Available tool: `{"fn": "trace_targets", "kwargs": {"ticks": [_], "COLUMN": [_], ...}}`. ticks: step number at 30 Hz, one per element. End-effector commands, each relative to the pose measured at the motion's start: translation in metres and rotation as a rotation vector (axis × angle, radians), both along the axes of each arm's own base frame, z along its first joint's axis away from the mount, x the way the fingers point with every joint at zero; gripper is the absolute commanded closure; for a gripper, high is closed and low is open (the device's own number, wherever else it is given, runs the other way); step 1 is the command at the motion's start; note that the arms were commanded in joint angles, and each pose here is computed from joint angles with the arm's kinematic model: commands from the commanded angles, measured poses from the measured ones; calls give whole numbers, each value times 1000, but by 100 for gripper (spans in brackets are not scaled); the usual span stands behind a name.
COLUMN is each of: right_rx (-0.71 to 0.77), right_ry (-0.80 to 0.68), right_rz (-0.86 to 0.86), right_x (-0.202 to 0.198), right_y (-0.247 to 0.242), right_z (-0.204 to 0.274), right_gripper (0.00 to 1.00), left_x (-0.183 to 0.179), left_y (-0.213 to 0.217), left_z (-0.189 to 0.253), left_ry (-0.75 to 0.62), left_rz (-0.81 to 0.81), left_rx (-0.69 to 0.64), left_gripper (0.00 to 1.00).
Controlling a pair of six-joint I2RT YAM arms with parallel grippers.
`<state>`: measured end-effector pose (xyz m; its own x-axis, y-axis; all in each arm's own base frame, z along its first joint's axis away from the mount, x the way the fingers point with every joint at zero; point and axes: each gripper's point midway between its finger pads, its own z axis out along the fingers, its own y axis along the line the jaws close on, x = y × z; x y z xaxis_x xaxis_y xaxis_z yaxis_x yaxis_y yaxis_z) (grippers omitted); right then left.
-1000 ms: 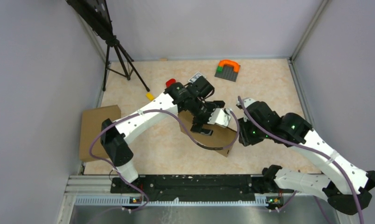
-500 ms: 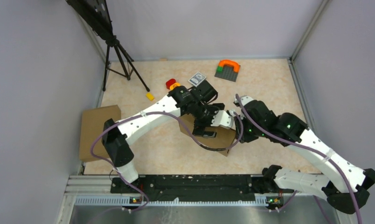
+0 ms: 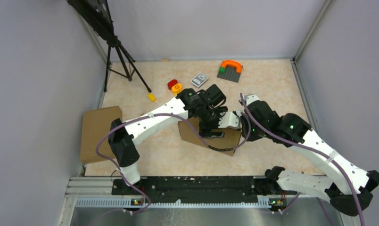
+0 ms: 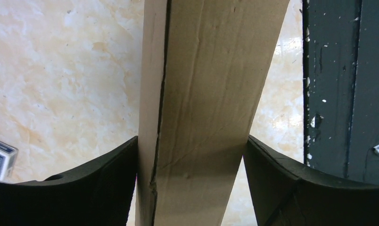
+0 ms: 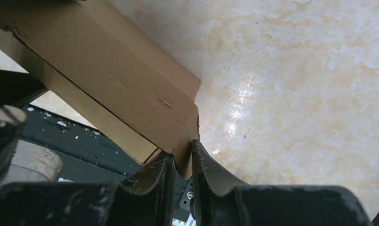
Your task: Fold the paper box
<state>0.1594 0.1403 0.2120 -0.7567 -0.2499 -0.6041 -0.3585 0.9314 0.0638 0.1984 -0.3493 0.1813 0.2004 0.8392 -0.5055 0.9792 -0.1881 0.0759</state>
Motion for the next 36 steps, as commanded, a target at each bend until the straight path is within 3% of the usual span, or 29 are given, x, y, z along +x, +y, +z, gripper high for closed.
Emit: {"fn": "trace_targets", "kwargs": {"ticks": [1,9,21,27,36], "right_rx": [61,131,217,173,160], "right_ry": [-66,-90,-56,-59,-149], "right_rz": [-1,-25,-21,-41,-73], "right_x": [11,20,30,27,31], "right_y": [10,22,41,27,10], "right_z": [20,23,30,25,23], "right_gripper": [83,89,90,70,66], "left_x": [8,6,9,9,8], "left_y": [-6,-12,-10,-12,-9], "left_z": [13,14,-5,-7,-8], "left_ry": [-4,62,91,120,125], "left_rz": [130,266,383,433,438], "left_rx": [-24,-26,67,83,109], "left_gripper": [22,25,27,29,31]}}
